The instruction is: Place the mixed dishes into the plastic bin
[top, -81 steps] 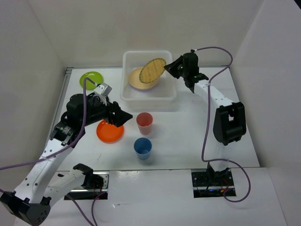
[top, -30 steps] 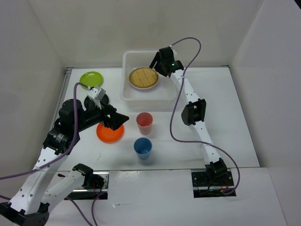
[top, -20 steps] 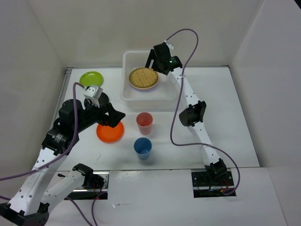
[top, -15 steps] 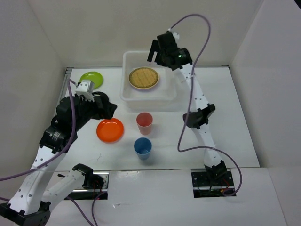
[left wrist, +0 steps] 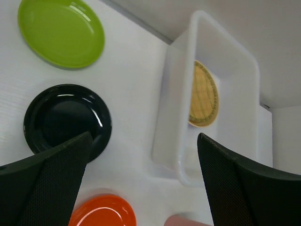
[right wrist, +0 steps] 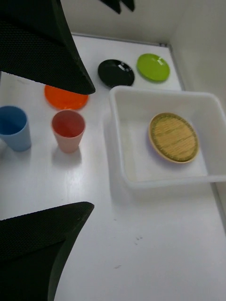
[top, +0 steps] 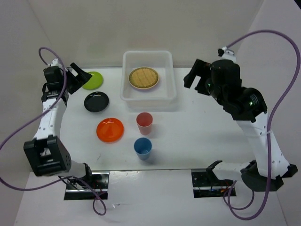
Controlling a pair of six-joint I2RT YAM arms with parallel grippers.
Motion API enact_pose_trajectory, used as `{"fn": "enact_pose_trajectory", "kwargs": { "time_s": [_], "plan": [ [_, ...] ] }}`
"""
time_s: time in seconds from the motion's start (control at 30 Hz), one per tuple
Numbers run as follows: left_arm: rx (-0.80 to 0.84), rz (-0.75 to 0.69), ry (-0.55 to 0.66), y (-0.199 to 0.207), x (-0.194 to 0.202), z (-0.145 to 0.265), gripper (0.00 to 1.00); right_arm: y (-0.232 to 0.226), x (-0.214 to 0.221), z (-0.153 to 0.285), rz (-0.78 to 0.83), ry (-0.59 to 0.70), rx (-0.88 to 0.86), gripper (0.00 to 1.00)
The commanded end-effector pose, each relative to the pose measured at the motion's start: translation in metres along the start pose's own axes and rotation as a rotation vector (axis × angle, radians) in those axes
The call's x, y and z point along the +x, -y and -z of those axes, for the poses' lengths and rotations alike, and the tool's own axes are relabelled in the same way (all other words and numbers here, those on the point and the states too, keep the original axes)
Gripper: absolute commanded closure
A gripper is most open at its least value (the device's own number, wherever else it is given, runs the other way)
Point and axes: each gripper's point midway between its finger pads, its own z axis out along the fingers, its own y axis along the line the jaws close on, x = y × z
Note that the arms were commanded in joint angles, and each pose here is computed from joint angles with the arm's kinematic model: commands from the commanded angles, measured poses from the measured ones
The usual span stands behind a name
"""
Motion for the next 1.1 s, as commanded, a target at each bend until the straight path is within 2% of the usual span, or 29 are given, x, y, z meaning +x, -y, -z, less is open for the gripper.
{"fn": "enact_pose_trajectory", "kwargs": {
  "time_s": [0.0, 0.03, 0.07, 0.17, 0.2, 0.3, 0.33, 0.37, 0.4, 0.43, 0.47, 0.53, 0.6, 0.67, 0.87, 0.97, 1.07],
  "plan": [
    [0.128, 0.136, -0.014, -0.002, -0.02, -0.024, 0.02, 0.004, 0.018, -0.023, -0.045, -0.013, -0.085, 0.01],
    [0.116, 0.159, -0.024, -0.01, -0.019, -0.027, 0.05, 0.005, 0.024, -0.02, -0.051, -0.029, -0.11, 0.01],
    [0.098, 0.169, -0.023, -0.021, -0.02, -0.033, 0.17, 0.013, 0.041, -0.029, -0.043, -0.065, -0.09, 0.01],
    [0.027, 0.237, -0.02, -0.056, -0.012, -0.032, 0.42, 0.02, 0.072, -0.042, -0.019, -0.136, -0.088, 0.01],
    [-0.004, 0.249, -0.007, -0.069, -0.012, -0.031, 0.59, 0.02, 0.076, -0.042, -0.019, -0.143, -0.1, 0.01],
    [-0.081, 0.308, -0.042, -0.098, 0.01, -0.032, 0.83, 0.019, 0.096, -0.049, -0.006, -0.184, -0.131, 0.01],
    [-0.094, 0.307, -0.064, -0.103, 0.019, -0.031, 0.96, 0.019, 0.098, -0.051, -0.011, -0.192, -0.139, 0.01],
    [-0.127, 0.303, -0.065, -0.109, 0.021, -0.03, 0.98, 0.02, 0.103, -0.057, -0.009, -0.201, -0.134, 0.01],
    [-0.142, 0.3, -0.073, -0.114, 0.027, -0.03, 0.96, 0.019, 0.104, -0.056, 0.001, -0.208, -0.146, 0.01],
    [-0.156, 0.292, -0.097, -0.12, 0.037, -0.031, 0.61, 0.018, 0.105, -0.058, 0.0, -0.204, -0.149, 0.01],
    [-0.185, 0.293, -0.098, -0.13, 0.042, -0.03, 0.51, 0.016, 0.106, -0.061, 0.01, -0.208, -0.159, 0.01],
    [-0.197, 0.284, -0.123, -0.136, 0.053, -0.031, 0.47, 0.017, 0.11, -0.066, 0.012, -0.217, -0.154, 0.01],
    [-0.212, 0.298, -0.148, -0.143, 0.064, -0.032, 0.33, 0.015, 0.116, -0.069, 0.022, -0.237, -0.168, 0.01],
    [-0.213, 0.302, -0.176, -0.147, 0.075, -0.033, 0.3, 0.016, 0.115, -0.07, 0.017, -0.238, -0.168, 0.01],
    [-0.206, 0.315, -0.274, -0.148, 0.115, -0.017, 0.3, 0.023, 0.127, -0.077, 0.018, -0.266, -0.152, 0.01],
    [-0.208, 0.293, -0.276, -0.144, 0.117, -0.014, 0.3, 0.02, 0.126, -0.077, 0.016, -0.265, -0.167, 0.01],
    [-0.21, 0.281, -0.348, -0.143, 0.142, -0.018, 0.31, 0.018, 0.13, -0.077, 0.024, -0.276, -0.184, 0.01]
  ]
}}
